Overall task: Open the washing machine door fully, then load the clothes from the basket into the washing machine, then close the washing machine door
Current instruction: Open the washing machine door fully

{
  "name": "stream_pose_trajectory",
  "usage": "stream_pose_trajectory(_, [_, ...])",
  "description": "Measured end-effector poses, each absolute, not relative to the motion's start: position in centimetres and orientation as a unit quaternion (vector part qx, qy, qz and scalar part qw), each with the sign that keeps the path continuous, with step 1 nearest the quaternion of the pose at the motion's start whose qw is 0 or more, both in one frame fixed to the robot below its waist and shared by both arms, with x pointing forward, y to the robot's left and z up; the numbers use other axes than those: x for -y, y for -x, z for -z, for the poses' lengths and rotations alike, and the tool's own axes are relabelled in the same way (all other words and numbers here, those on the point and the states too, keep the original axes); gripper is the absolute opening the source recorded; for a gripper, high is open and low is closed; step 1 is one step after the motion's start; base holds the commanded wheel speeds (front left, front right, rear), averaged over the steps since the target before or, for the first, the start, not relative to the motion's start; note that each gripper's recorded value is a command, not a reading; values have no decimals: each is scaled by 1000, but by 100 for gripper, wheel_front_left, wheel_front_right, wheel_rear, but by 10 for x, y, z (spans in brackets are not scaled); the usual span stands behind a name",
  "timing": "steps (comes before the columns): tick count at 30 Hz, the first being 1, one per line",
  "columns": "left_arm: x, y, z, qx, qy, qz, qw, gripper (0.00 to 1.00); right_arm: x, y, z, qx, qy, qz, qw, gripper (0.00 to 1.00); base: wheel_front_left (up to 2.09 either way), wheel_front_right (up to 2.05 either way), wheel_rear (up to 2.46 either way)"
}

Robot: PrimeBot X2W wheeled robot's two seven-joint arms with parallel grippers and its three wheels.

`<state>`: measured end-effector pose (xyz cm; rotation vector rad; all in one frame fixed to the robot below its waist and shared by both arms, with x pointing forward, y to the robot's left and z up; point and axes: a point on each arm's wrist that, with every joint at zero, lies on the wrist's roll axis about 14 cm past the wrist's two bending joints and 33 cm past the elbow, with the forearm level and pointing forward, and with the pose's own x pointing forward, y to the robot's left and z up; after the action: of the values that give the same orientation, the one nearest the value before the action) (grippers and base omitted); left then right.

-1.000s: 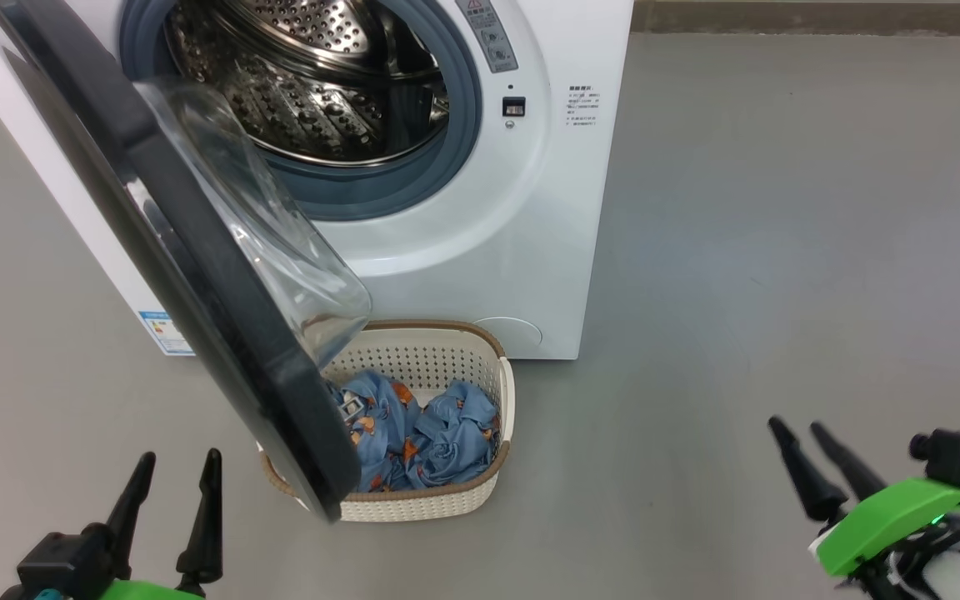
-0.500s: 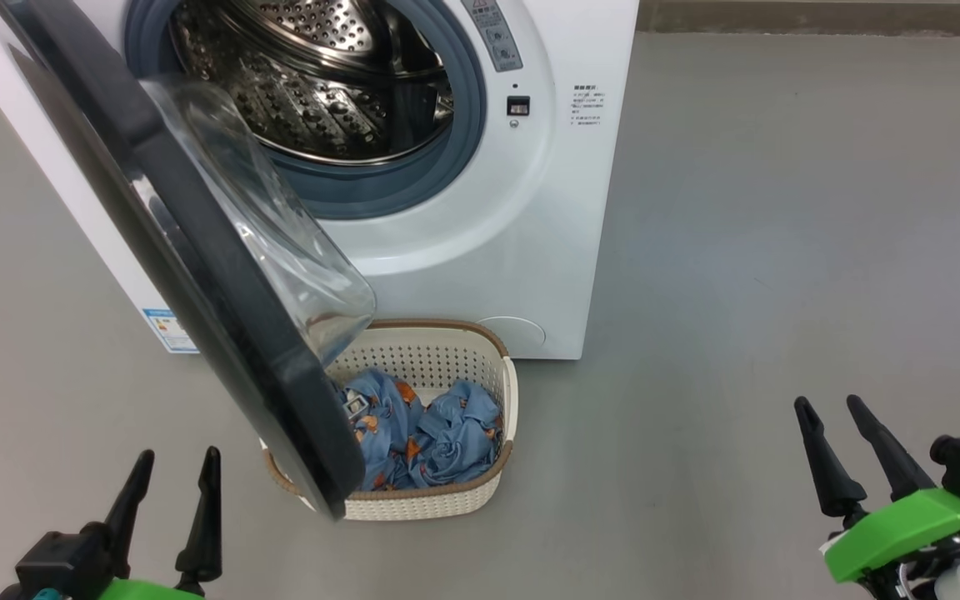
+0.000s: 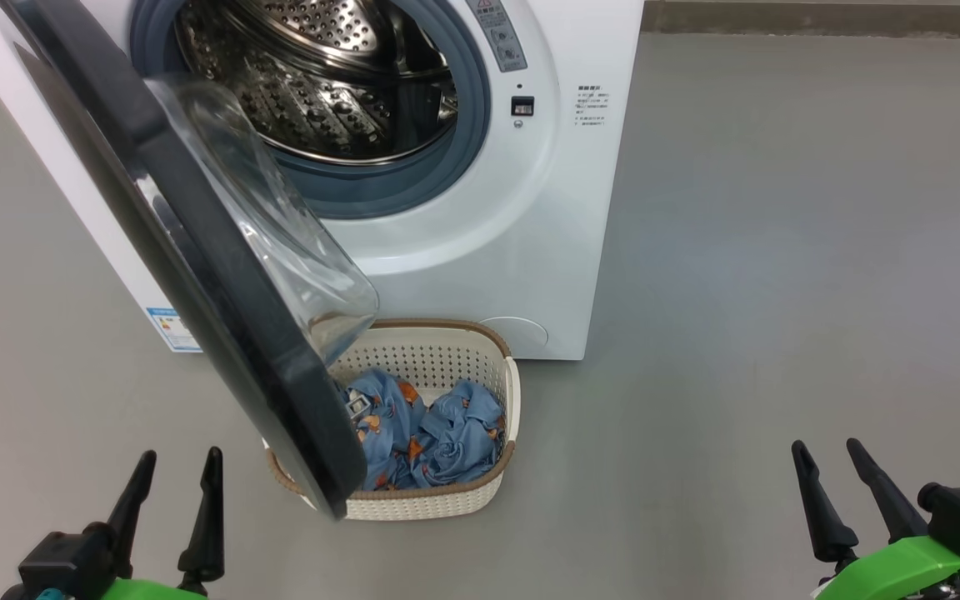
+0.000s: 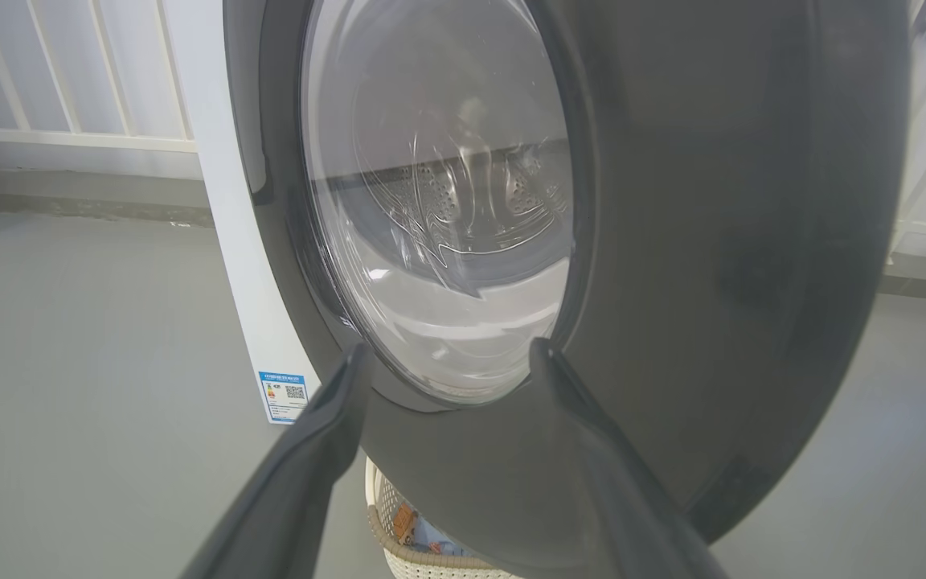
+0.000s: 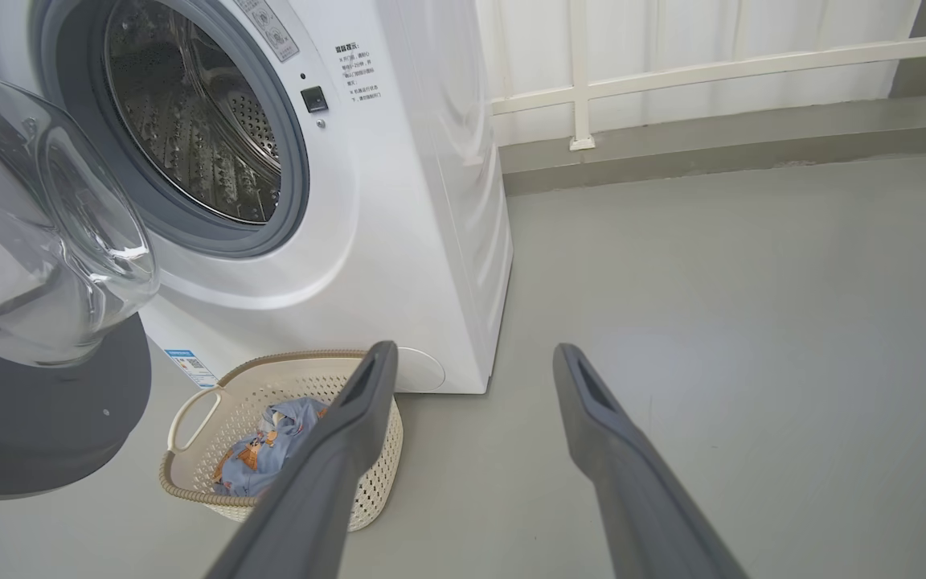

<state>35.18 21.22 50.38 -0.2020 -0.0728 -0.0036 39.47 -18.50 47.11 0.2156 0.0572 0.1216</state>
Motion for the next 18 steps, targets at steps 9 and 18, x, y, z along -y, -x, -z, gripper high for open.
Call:
stream_pose_trajectory(9, [-211,-352,-505,38,101,4,994,100,186,-391,-469,-31,-107,-58,992,100,0,0,0])
stream_pose_trajectory(18, [-211,-351,-506,39,101,3,994,0,186,-389,-469,-31,-105,-57,992,100,0,0,0])
